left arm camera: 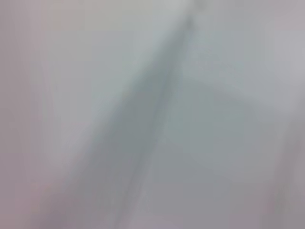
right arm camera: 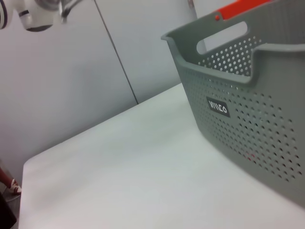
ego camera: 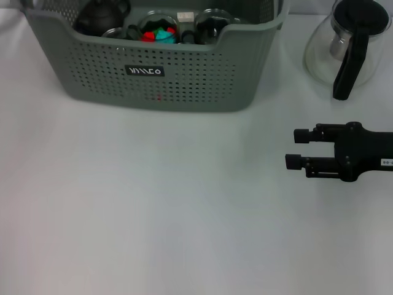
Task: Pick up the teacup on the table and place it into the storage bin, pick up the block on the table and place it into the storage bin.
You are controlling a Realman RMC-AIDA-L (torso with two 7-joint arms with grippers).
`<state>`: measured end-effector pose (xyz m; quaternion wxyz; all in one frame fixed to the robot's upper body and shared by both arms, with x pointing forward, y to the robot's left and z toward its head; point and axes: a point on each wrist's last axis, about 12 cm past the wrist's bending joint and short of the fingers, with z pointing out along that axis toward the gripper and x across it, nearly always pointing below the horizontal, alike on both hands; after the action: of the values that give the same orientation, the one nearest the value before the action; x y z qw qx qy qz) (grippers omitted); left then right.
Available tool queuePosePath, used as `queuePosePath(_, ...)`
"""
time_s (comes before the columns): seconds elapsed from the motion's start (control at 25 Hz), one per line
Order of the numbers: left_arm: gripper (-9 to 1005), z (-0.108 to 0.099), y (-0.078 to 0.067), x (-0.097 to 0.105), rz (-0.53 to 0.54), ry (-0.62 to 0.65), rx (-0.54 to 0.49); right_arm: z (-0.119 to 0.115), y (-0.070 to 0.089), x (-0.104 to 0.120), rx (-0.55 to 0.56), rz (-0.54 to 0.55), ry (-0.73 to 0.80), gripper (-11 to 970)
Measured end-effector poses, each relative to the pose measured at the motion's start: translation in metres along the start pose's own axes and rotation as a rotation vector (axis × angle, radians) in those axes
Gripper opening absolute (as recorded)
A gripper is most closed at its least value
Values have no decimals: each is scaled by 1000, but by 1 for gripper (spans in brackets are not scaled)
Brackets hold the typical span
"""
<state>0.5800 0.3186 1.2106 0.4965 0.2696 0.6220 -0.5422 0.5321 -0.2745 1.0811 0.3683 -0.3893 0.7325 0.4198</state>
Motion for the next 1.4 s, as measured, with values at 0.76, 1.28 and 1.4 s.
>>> queuePosePath(0.76,554,122,70,-27,146,689,-787,11,-3,-17,-23,-63,-6,711)
queuePosePath(1.28,730,-2,-7,-39,92,-139,-256,13,6,-22,-51,-121,-143,713)
queuePosePath(1.4,843,-42,-14,-7,118,-327,-85,17,10,-20,-55,-156,-186,712)
